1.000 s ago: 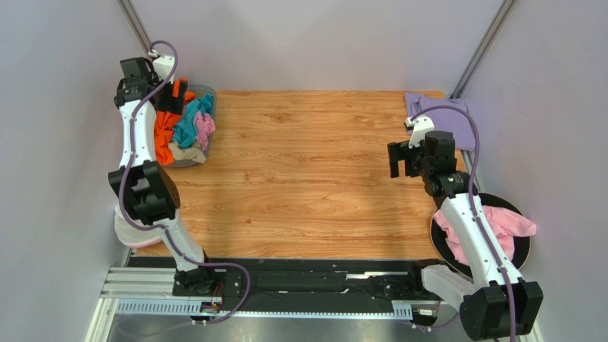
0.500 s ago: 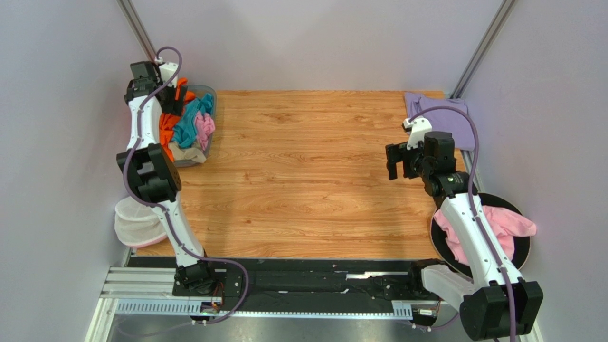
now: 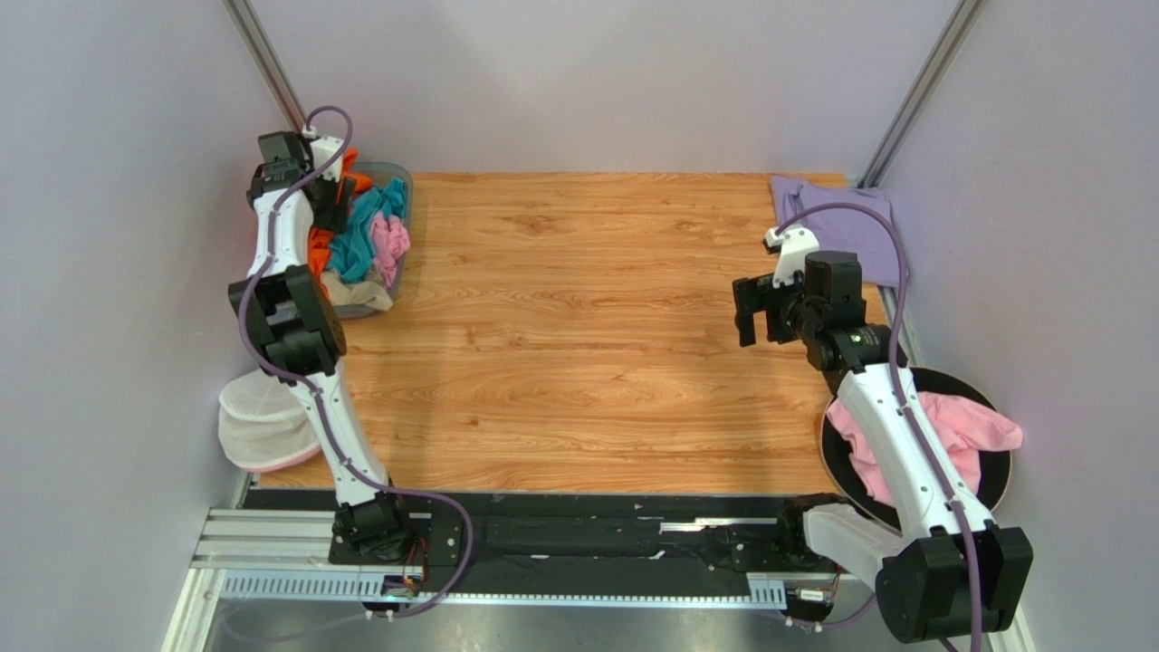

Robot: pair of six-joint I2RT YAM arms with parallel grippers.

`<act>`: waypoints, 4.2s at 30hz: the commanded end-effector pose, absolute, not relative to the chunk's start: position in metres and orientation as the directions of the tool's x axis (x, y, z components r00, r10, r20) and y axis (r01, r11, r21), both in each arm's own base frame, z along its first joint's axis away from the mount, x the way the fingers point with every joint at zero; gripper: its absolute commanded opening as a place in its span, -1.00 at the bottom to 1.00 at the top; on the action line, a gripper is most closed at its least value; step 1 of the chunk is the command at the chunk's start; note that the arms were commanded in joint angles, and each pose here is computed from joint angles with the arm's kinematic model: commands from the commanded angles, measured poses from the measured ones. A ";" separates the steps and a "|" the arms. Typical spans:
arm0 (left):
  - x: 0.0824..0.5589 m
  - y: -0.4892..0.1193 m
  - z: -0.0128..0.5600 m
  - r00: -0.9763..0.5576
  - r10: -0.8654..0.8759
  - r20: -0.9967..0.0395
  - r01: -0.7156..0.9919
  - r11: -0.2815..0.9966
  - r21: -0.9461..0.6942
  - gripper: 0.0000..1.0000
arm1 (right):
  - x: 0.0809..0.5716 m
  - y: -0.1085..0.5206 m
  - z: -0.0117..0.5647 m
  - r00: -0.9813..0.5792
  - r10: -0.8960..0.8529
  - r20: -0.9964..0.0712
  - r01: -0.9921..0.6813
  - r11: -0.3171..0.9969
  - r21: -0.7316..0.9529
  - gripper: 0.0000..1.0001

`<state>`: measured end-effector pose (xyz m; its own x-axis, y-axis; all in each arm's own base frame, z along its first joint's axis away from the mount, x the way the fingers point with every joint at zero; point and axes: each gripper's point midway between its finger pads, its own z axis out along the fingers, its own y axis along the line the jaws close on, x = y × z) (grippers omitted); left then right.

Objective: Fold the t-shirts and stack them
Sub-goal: Grab the tshirt from the pile

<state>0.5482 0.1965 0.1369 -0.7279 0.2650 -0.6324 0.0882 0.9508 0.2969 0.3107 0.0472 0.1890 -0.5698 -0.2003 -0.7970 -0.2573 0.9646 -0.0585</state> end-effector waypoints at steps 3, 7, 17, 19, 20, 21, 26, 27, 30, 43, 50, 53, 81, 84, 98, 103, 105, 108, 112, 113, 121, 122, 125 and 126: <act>0.552 0.224 0.142 -0.712 0.271 -0.648 0.048 0.939 0.340 0.37 | 0.318 0.050 0.205 -0.538 -0.189 -0.821 -0.255 0.965 -0.056 0.99; 0.548 0.229 0.135 -0.721 0.261 -0.642 0.046 0.942 0.331 0.17 | 0.318 0.050 0.203 -0.544 -0.192 -0.817 -0.256 0.965 -0.057 1.00; 0.541 0.219 0.133 -0.713 0.232 -0.662 0.060 0.960 0.272 -0.18 | 0.320 0.049 0.199 -0.554 -0.195 -0.810 -0.255 0.965 -0.057 1.00; 0.540 0.215 0.140 -0.700 0.223 -0.678 0.063 0.965 0.253 -0.20 | 0.319 0.049 0.198 -0.558 -0.196 -0.806 -0.255 0.965 -0.058 1.00; 0.538 0.213 0.144 -0.695 0.220 -0.685 0.061 0.967 0.248 -0.20 | 0.319 0.050 0.199 -0.555 -0.196 -0.809 -0.257 0.965 -0.057 1.00; 0.537 0.211 0.147 -0.690 0.215 -0.691 0.062 0.969 0.240 -0.20 | 0.319 0.050 0.199 -0.555 -0.197 -0.808 -0.258 0.964 -0.058 1.00; 0.529 0.193 0.169 -0.648 0.180 -0.740 0.080 0.982 0.169 -0.18 | 0.320 0.049 0.198 -0.558 -0.198 -0.806 -0.257 0.965 -0.059 1.00; 0.528 0.190 0.172 -0.642 0.177 -0.746 0.084 0.983 0.161 -0.18 | 0.319 0.050 0.198 -0.559 -0.199 -0.805 -0.259 0.964 -0.059 1.00; 0.525 0.182 0.183 -0.623 0.163 -0.765 0.094 0.987 0.134 -0.22 | 0.320 0.050 0.197 -0.560 -0.199 -0.804 -0.260 0.964 -0.058 1.00; 0.523 0.180 0.187 -0.622 0.161 -0.766 0.100 0.987 0.126 -0.76 | 0.319 0.050 0.196 -0.563 -0.201 -0.802 -0.263 0.963 -0.057 1.00; 0.531 0.192 0.187 -0.619 0.154 -0.770 0.072 0.988 0.139 -0.26 | 0.319 0.050 0.196 -0.565 -0.203 -0.800 -0.264 0.963 -0.058 1.00; 0.534 0.199 0.183 -0.629 0.156 -0.762 0.061 0.987 0.152 -0.20 | 0.319 0.050 0.196 -0.563 -0.203 -0.802 -0.262 0.963 -0.060 1.00; 0.520 0.213 0.137 -0.694 0.152 -0.704 0.051 0.985 0.162 0.48 | 0.320 0.049 0.194 -0.567 -0.205 -0.798 -0.257 0.964 -0.065 1.00; 0.516 0.217 0.122 -0.717 0.153 -0.680 0.053 0.985 0.165 0.49 | 0.320 0.048 0.195 -0.565 -0.205 -0.799 -0.257 0.964 -0.065 1.00; 0.508 0.216 0.110 -0.728 0.137 -0.672 0.052 0.988 0.145 -1.00 | 0.321 0.048 0.192 -0.571 -0.209 -0.794 -0.256 0.964 -0.069 1.00; 0.502 0.193 0.169 -0.646 0.109 -0.755 0.068 0.994 0.086 -1.00 | 0.321 0.048 0.190 -0.578 -0.211 -0.789 -0.259 0.964 -0.068 1.00; 0.496 0.176 0.210 -0.588 0.108 -0.802 0.099 0.993 0.062 -1.00 | 0.321 0.048 0.190 -0.578 -0.209 -0.789 -0.258 0.964 -0.066 1.00; 0.481 0.153 0.267 -0.497 0.105 -0.861 0.135 0.990 0.043 -1.00 | 0.321 0.048 0.190 -0.578 -0.209 -0.789 -0.259 0.964 -0.066 1.00; 0.461 0.132 0.319 -0.409 0.119 -0.905 0.163 0.985 0.056 -1.00 | 0.321 0.049 0.190 -0.579 -0.210 -0.788 -0.260 0.963 -0.065 1.00; 0.458 0.128 0.324 -0.399 0.124 -0.908 0.173 0.983 0.058 -1.00 | 0.321 0.049 0.190 -0.578 -0.209 -0.789 -0.261 0.963 -0.064 1.00; 0.438 0.099 0.329 -0.401 0.165 -0.901 0.237 0.969 0.072 -1.00 | 0.321 0.050 0.190 -0.578 -0.210 -0.788 -0.265 0.962 -0.062 1.00; 0.439 0.100 0.327 -0.404 0.171 -0.899 0.233 0.969 0.080 -1.00 | 0.321 0.050 0.189 -0.580 -0.209 -0.787 -0.264 0.962 -0.061 1.00; 0.447 0.110 0.317 -0.430 0.175 -0.886 0.192 0.976 0.099 -1.00 | 0.321 0.050 0.190 -0.579 -0.209 -0.789 -0.266 0.962 -0.060 1.00; 0.452 0.114 0.309 -0.447 0.171 -0.878 0.184 0.978 0.097 -1.00 | 0.320 0.050 0.190 -0.578 -0.210 -0.788 -0.266 0.962 -0.061 1.00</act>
<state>0.4415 0.1048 0.3206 -0.4230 0.1618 -0.8916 0.2095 0.9747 0.0775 0.3108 0.0475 0.1693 -0.6270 -0.2094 -0.7503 -0.2626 0.9636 -0.0494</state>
